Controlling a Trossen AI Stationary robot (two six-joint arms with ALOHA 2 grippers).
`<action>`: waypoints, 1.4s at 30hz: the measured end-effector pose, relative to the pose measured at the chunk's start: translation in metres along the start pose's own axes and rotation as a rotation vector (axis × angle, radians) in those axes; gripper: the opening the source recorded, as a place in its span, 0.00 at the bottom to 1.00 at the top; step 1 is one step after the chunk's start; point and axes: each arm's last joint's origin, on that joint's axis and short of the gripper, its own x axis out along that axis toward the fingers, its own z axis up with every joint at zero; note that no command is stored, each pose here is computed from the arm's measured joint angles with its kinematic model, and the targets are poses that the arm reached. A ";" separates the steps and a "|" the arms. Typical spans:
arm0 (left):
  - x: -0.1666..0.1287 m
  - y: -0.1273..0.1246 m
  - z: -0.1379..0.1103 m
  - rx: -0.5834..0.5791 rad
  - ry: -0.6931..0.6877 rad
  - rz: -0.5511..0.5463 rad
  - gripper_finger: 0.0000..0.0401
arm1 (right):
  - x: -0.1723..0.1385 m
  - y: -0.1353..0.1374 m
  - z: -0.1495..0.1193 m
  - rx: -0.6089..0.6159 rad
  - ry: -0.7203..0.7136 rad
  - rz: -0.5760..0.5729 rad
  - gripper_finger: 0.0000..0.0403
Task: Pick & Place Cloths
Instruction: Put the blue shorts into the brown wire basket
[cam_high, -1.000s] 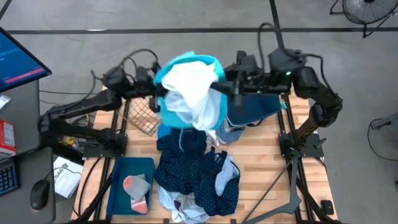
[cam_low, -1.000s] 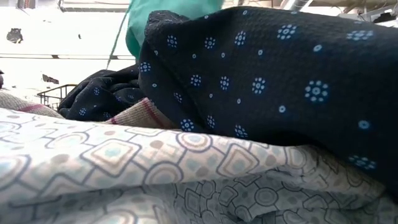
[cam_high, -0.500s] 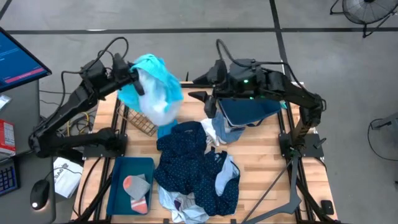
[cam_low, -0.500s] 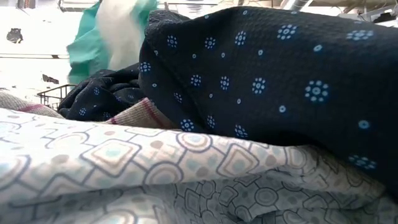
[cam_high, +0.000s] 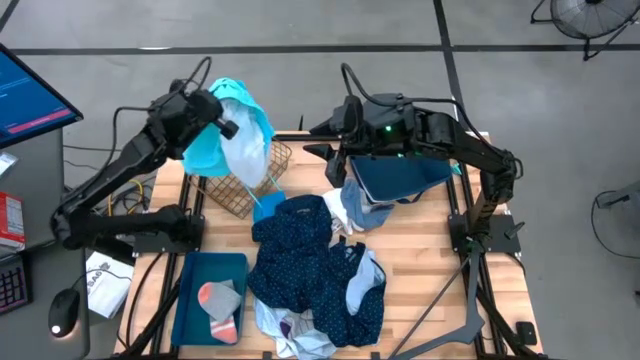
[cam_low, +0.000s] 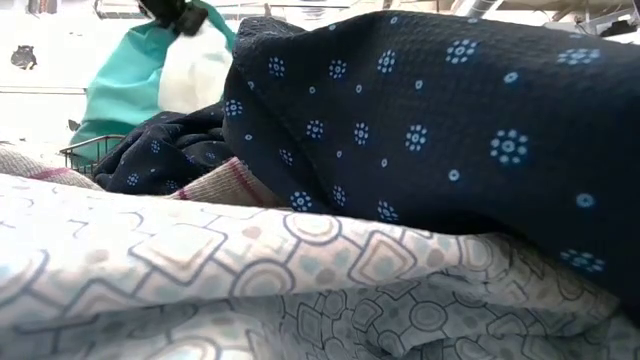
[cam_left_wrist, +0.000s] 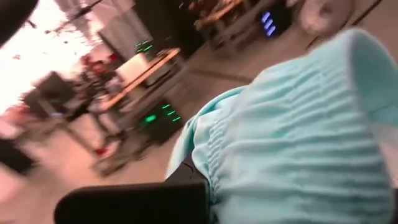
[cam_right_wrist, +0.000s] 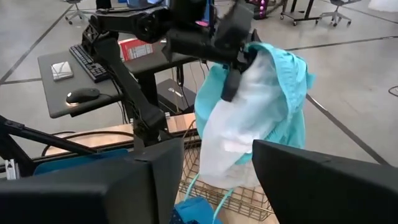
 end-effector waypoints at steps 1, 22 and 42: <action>0.004 -0.002 -0.001 0.039 0.029 0.032 0.00 | 0.000 0.000 0.000 0.000 0.001 0.000 0.45; 0.003 -0.005 0.009 0.162 0.070 0.338 0.00 | -0.002 0.010 -0.005 0.015 0.043 0.026 0.43; -0.022 -0.095 -0.023 -0.440 -0.029 -0.035 0.00 | -0.004 0.019 -0.007 0.011 0.053 0.050 0.43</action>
